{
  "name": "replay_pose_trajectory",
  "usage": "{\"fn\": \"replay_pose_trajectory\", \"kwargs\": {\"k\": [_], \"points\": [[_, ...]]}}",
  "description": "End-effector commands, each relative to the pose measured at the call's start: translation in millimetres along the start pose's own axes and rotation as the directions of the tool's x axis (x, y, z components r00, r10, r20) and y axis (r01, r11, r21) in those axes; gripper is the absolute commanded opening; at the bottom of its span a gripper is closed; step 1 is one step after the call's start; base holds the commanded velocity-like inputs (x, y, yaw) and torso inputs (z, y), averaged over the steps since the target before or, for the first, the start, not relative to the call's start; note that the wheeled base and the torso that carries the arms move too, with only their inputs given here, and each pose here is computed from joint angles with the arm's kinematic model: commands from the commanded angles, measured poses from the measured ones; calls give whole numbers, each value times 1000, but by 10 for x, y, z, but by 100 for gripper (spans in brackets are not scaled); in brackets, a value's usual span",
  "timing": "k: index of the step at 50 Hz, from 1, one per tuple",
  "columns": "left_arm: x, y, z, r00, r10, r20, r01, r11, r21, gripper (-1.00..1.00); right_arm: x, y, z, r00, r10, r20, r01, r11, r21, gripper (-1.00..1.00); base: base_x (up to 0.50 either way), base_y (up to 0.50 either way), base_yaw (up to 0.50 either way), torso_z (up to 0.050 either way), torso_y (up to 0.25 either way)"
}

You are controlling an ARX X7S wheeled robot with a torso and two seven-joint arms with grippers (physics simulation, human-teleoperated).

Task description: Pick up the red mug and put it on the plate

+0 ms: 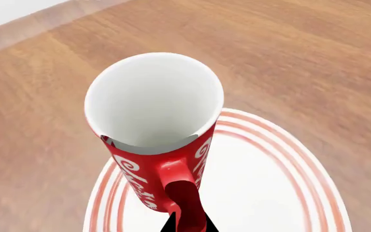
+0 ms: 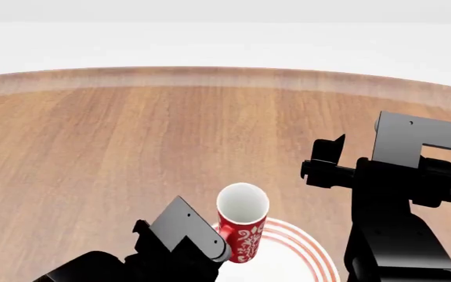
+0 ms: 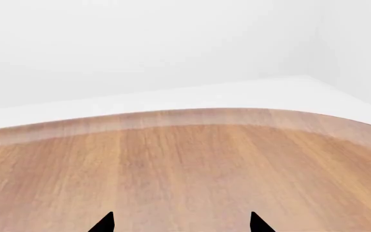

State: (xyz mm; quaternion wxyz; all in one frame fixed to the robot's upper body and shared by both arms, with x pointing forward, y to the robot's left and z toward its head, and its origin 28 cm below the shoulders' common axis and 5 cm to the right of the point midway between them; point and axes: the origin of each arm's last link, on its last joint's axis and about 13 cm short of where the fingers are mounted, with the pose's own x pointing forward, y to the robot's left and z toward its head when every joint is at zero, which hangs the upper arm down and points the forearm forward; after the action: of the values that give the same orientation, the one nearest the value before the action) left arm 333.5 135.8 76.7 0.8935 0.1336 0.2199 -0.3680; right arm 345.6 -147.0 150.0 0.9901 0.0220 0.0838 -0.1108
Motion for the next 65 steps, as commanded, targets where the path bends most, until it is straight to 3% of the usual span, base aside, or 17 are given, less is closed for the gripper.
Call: {"fn": "replay_pose_trajectory", "kwargs": {"k": [1,15,39,65], "points": [[175,28,42,999,-37,-21,37,999,5,-100,-5,0,2,1000,3,3,-3,1000,2,100,0,0,0,0,0],[332,-2,73,994,-89,-59,90,996,9,-100,20,-2,-45,1000,2,-4,-2,1000,4,100,0,0,0,0,0],[319,3,90,990,-53,-132,57,998,27,-100,41,-15,-85,1000,2,-12,-2,1000,9,100,0,0,0,0,0],[271,47,-56,962,-113,-247,101,993,-58,-100,67,-11,-151,1000,3,-21,-3,1000,10,100,0,0,0,0,0]]}}
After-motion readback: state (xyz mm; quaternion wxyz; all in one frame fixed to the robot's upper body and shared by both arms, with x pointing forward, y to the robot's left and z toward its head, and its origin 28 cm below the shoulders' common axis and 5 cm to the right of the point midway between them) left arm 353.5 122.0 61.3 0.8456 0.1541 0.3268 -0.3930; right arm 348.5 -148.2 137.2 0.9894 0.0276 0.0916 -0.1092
